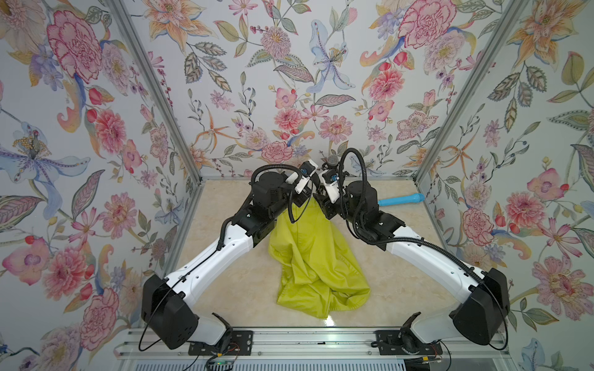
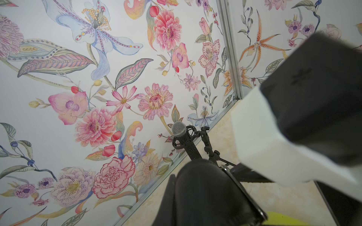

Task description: Remove the belt from the trousers

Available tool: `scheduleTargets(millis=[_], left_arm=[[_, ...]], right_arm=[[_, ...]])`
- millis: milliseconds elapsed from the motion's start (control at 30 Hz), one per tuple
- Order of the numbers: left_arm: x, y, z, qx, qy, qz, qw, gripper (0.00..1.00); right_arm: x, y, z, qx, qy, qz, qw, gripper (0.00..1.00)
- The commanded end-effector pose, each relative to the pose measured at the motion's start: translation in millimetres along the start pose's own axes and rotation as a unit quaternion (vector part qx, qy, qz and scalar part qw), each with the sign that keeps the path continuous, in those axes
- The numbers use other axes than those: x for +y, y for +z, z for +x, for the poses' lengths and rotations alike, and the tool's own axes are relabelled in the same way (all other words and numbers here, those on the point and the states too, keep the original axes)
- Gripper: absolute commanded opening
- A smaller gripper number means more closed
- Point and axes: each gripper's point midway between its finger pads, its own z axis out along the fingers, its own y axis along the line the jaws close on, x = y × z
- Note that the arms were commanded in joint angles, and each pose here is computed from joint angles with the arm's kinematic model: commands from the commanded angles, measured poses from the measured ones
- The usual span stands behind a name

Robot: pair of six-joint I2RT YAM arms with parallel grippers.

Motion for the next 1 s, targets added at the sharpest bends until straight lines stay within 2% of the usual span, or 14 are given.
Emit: scheduleTargets(millis=[0, 67, 133, 267, 300, 400, 467, 533, 700, 733, 800, 833, 867, 967], left_arm=[[15, -30, -46, -0.108, 0.032, -0.040, 0.993, 0.00], [17, -35, -43, -0.116, 0.048, -0.055, 0.991, 0.00], [16, -34, -38, -0.110, 0.066, -0.059, 0.990, 0.00], [20, -28, -31, -0.100, 0.079, -0.077, 0.989, 0.06], [21, -27, -31, -0.100, 0.079, -0.081, 0.988, 0.10], [20, -21, -33, -0.103, 0.080, -0.078, 0.988, 0.32], [16, -19, -37, -0.108, 0.083, -0.072, 0.988, 0.38], [13, -17, -39, -0.112, 0.087, -0.067, 0.988, 0.38], [3, -9, -37, -0.107, 0.096, -0.050, 0.988, 0.31], [1, -7, -38, -0.106, 0.099, -0.045, 0.988, 0.27], [-3, -3, -37, -0.101, 0.103, -0.034, 0.989, 0.09], [-5, -2, -38, -0.100, 0.104, -0.029, 0.989, 0.00], [-5, -1, -38, -0.097, 0.103, -0.028, 0.990, 0.00], [-4, 3, -36, -0.085, 0.099, -0.029, 0.991, 0.00]], right_arm=[[-2, 0, -22, -0.032, -0.001, 0.012, 0.999, 0.16], [0, -4, -22, -0.033, 0.004, 0.011, 0.999, 0.06], [2, -8, -22, -0.032, 0.013, 0.010, 0.999, 0.00], [6, -15, -17, -0.021, 0.025, 0.015, 0.999, 0.00], [8, -16, -15, -0.017, 0.027, 0.015, 0.999, 0.00], [13, -19, -9, -0.001, 0.037, 0.012, 0.999, 0.00], [15, -21, -8, 0.005, 0.044, 0.011, 0.999, 0.00], [16, -22, -9, 0.008, 0.053, 0.011, 0.999, 0.00], [20, -21, -13, 0.013, 0.062, 0.001, 0.998, 0.00], [21, -21, -14, 0.014, 0.063, -0.002, 0.998, 0.00], [24, -20, -16, 0.016, 0.066, -0.009, 0.998, 0.00], [25, -21, -17, 0.020, 0.067, -0.014, 0.997, 0.05], [26, -22, -19, 0.023, 0.068, -0.019, 0.997, 0.17], [26, -30, -26, 0.034, 0.067, -0.028, 0.997, 0.33]])
